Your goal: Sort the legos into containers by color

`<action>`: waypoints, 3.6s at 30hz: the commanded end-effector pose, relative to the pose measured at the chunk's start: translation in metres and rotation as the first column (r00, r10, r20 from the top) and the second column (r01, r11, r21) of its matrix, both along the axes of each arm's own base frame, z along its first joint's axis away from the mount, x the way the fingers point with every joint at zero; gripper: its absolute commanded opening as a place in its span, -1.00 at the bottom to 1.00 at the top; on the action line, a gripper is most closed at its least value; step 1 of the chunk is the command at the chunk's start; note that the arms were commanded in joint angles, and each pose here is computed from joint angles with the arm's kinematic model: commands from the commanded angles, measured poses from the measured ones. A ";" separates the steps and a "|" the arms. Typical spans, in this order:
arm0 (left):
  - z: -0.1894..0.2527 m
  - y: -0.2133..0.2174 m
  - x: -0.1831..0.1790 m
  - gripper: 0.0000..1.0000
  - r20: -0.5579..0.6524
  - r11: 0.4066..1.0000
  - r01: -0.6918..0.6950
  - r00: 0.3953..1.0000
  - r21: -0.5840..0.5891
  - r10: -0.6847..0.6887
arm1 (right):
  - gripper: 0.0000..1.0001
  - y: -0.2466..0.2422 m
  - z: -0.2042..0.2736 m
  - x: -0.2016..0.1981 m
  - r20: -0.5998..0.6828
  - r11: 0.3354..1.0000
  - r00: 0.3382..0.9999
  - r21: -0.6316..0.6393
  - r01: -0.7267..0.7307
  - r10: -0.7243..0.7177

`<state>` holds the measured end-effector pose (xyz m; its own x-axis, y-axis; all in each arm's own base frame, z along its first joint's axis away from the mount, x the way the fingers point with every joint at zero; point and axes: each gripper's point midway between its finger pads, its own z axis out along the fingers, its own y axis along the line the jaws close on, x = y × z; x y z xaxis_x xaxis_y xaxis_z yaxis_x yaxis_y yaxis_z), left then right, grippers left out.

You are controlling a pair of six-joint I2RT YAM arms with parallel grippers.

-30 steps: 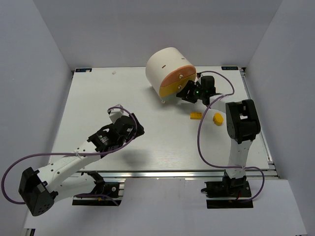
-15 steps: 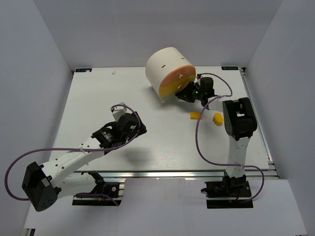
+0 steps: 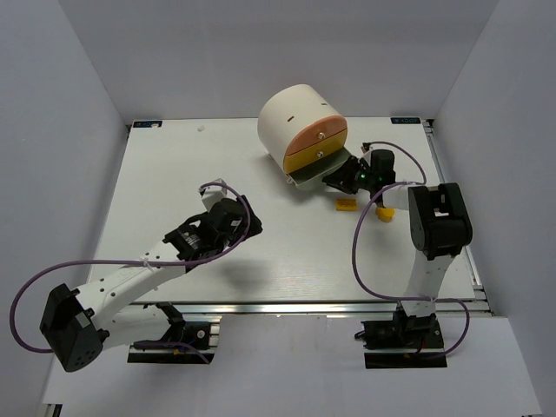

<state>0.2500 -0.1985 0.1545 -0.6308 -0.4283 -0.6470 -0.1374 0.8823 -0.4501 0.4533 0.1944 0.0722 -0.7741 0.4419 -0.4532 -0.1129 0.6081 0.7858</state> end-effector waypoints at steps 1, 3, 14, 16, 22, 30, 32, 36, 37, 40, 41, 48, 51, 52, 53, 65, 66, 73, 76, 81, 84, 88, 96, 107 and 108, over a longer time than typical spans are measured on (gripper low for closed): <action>0.015 -0.012 0.009 0.87 0.041 0.999 0.036 0.999 -0.021 -0.035 | -0.52 -0.008 0.015 -0.007 0.048 1.000 0.999 0.002 -0.013 0.013; 0.015 -0.014 0.010 0.87 0.042 0.999 0.047 0.998 -0.019 -0.047 | -0.16 -0.006 0.018 -0.008 0.056 0.999 0.998 0.010 -0.030 0.030; 0.018 -0.010 0.006 0.88 0.064 0.998 0.042 0.997 -0.048 -0.039 | 0.57 -0.008 0.042 -0.035 0.276 0.913 0.878 -0.233 -0.334 0.391; 0.016 -0.008 0.004 0.87 0.061 0.998 0.038 0.998 -0.049 -0.035 | 0.50 -0.013 0.045 -0.041 0.308 0.884 0.838 -0.290 -0.368 0.450; 0.017 -0.008 0.004 0.88 0.071 0.998 0.040 0.997 -0.055 -0.036 | 0.43 -0.030 0.039 -0.065 0.344 0.691 0.617 -0.519 -0.503 0.708; 0.017 -0.010 0.006 0.89 0.080 0.998 0.047 0.996 -0.051 -0.043 | 0.76 -0.061 0.006 -0.053 0.179 0.389 0.411 -0.764 -0.514 0.894; 0.015 -0.010 0.007 0.89 0.078 0.998 0.050 0.996 -0.044 -0.046 | 0.76 -0.065 0.000 -0.049 0.159 0.335 0.361 -0.799 -0.499 0.919; 0.016 -0.008 0.006 0.89 0.080 0.998 0.046 0.996 -0.042 -0.043 | 0.77 -0.070 -0.011 -0.049 0.111 0.252 0.292 -0.825 -0.506 0.950; 0.017 -0.009 0.006 0.89 0.084 0.998 0.045 0.996 -0.047 -0.041 | 0.76 -0.070 -0.013 -0.050 0.105 0.242 0.284 -0.828 -0.506 0.953; 0.016 -0.007 0.006 0.89 0.082 0.998 0.040 0.996 -0.045 -0.036 | 0.76 -0.074 -0.023 -0.047 0.088 0.217 0.276 -0.847 -0.485 0.957; 0.017 -0.007 0.006 0.89 0.084 0.998 0.041 0.996 -0.046 -0.037 | 0.75 -0.073 -0.024 -0.045 0.086 0.210 0.271 -0.856 -0.473 0.959; 0.016 -0.008 0.007 0.90 0.082 0.998 0.043 0.996 -0.036 -0.040 | 0.66 -0.076 -0.036 -0.028 0.045 0.159 0.278 -0.900 -0.405 0.960; 0.016 -0.008 0.008 0.90 0.083 0.999 0.042 0.996 -0.034 -0.040 | 0.52 -0.074 -0.042 -0.032 0.036 0.133 0.243 -0.908 -0.396 0.969; 0.016 -0.007 0.008 0.89 0.084 0.999 0.039 0.996 -0.034 -0.036 | 0.48 -0.072 -0.043 -0.034 0.034 0.126 0.232 -0.909 -0.396 0.972; 0.016 -0.007 0.008 0.90 0.084 0.999 0.038 0.996 -0.033 -0.035 | 0.43 -0.072 -0.042 -0.035 0.033 0.121 0.225 -0.911 -0.394 0.974; 0.017 -0.003 0.005 0.90 0.089 0.999 0.030 0.996 -0.039 -0.026 | -0.56 -0.071 -0.032 -0.068 0.027 0.061 0.091 -0.915 -0.399 0.995; 0.018 -0.003 0.005 0.89 0.093 0.999 0.030 0.995 -0.043 -0.026 | -0.67 -0.070 -0.024 -0.070 0.042 0.069 0.076 -0.917 -0.392 0.996; 0.019 -0.003 0.006 0.90 0.105 0.998 0.031 0.994 -0.048 -0.025 | -1.00 -0.044 0.067 -0.082 0.149 0.121 -0.126 -0.972 -0.201 0.981; 0.020 -0.004 0.008 0.90 0.111 0.998 0.033 0.993 -0.048 -0.028 | -1.00 -0.028 0.094 -0.067 0.175 0.165 -0.160 -0.983 -0.079 0.971; 0.022 -0.004 0.008 0.90 0.118 0.998 0.032 0.993 -0.051 -0.026 | -1.00 0.003 0.113 -0.046 0.179 0.195 -0.201 -0.979 0.062 0.963; 0.022 -0.002 0.007 0.90 0.119 0.998 0.027 0.993 -0.052 -0.020 | -1.00 0.022 0.126 -0.033 0.211 0.240 -0.201 -0.961 0.134 0.957; 0.025 0.002 0.005 0.90 0.126 0.998 0.016 0.992 -0.063 -0.008 | -1.00 0.043 0.132 -0.015 0.241 0.273 -0.177 -0.943 0.192 0.954; 0.025 0.006 0.003 0.90 0.129 0.998 0.000 0.992 -0.069 0.009 | -1.00 0.063 0.127 -0.003 0.225 0.263 -0.168 -0.930 0.257 0.960; 0.026 0.004 0.005 0.90 0.131 0.998 0.005 0.991 -0.064 0.003 | 0.06 0.063 0.103 -0.003 0.215 0.237 -0.112 -0.937 0.255 0.970; 0.026 0.004 0.005 0.90 0.132 0.998 0.004 0.991 -0.067 0.005 | 0.17 0.063 0.103 -0.003 0.214 0.236 -0.112 -0.937 0.257 0.970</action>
<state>0.2530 -0.1977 0.1766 -0.5621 -0.4613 -0.6864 -0.0678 0.8529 -0.5177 0.4430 0.2562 0.1681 0.6258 -0.6213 -0.4715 -0.6216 -0.0322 -0.7826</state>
